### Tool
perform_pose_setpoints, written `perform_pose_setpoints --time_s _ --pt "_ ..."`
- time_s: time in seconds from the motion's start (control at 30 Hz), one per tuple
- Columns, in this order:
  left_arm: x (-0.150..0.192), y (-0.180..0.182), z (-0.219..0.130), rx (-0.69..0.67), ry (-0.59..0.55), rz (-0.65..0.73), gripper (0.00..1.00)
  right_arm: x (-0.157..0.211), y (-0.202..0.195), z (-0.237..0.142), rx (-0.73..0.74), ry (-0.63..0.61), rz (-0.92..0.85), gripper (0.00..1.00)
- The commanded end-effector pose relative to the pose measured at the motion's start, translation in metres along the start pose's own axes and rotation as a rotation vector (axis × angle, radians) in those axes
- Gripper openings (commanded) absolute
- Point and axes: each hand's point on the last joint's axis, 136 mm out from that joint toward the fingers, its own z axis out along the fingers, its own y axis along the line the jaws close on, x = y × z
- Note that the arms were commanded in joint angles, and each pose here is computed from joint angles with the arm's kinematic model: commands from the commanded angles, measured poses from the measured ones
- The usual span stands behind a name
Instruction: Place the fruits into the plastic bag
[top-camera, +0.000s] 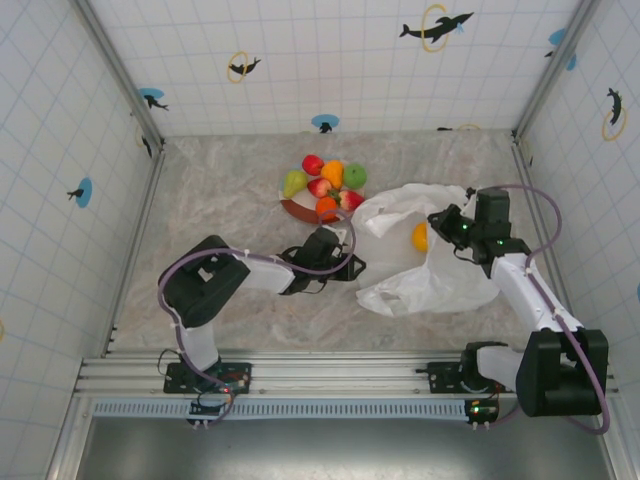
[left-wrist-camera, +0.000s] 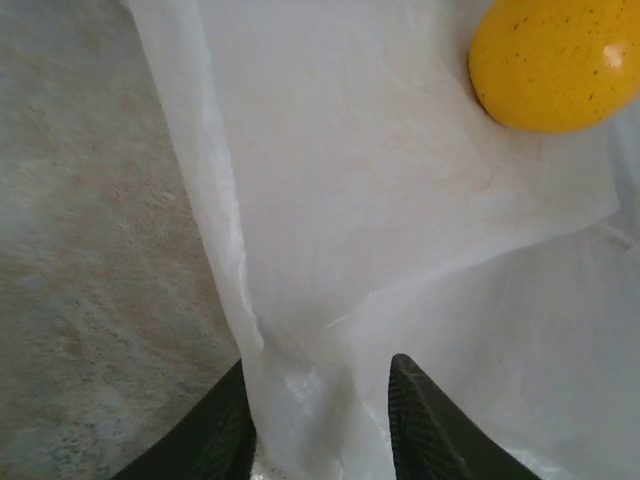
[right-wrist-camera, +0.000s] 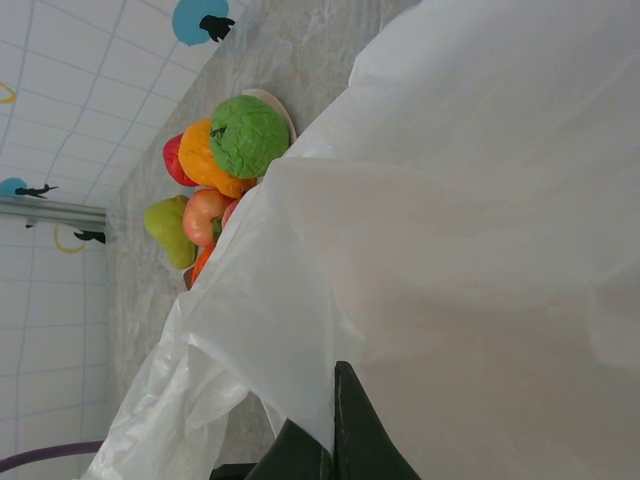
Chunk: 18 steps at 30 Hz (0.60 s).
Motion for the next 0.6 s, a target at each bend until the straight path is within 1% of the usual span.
perform_pose_setpoints --time_s 0.0,0.03,0.1,0.13,0.4,0.47,0.57 --pt "-0.014 -0.033 0.000 0.138 -0.019 0.010 0.22 -0.024 0.023 -0.011 -0.037 -0.060 -0.064 0.00" --pt "-0.015 -0.039 -0.001 0.164 -0.020 0.018 0.18 -0.027 0.020 -0.012 -0.009 -0.070 -0.079 0.00" --pt "-0.020 -0.055 -0.008 0.219 -0.022 0.036 0.05 -0.033 0.016 -0.016 0.043 -0.082 -0.126 0.00" --pt "-0.023 -0.062 -0.012 0.242 -0.026 0.045 0.01 -0.035 0.015 -0.017 0.066 -0.083 -0.149 0.00" --pt "-0.047 -0.136 -0.062 0.513 -0.051 0.100 0.00 -0.061 0.004 -0.042 0.301 -0.083 -0.340 0.00" --pt "-0.050 -0.144 -0.068 0.542 -0.053 0.110 0.00 -0.065 0.003 -0.046 0.337 -0.086 -0.362 0.00" --pt "-0.049 -0.139 -0.065 0.512 -0.049 0.118 0.00 -0.065 0.002 -0.046 0.343 -0.082 -0.367 0.00"
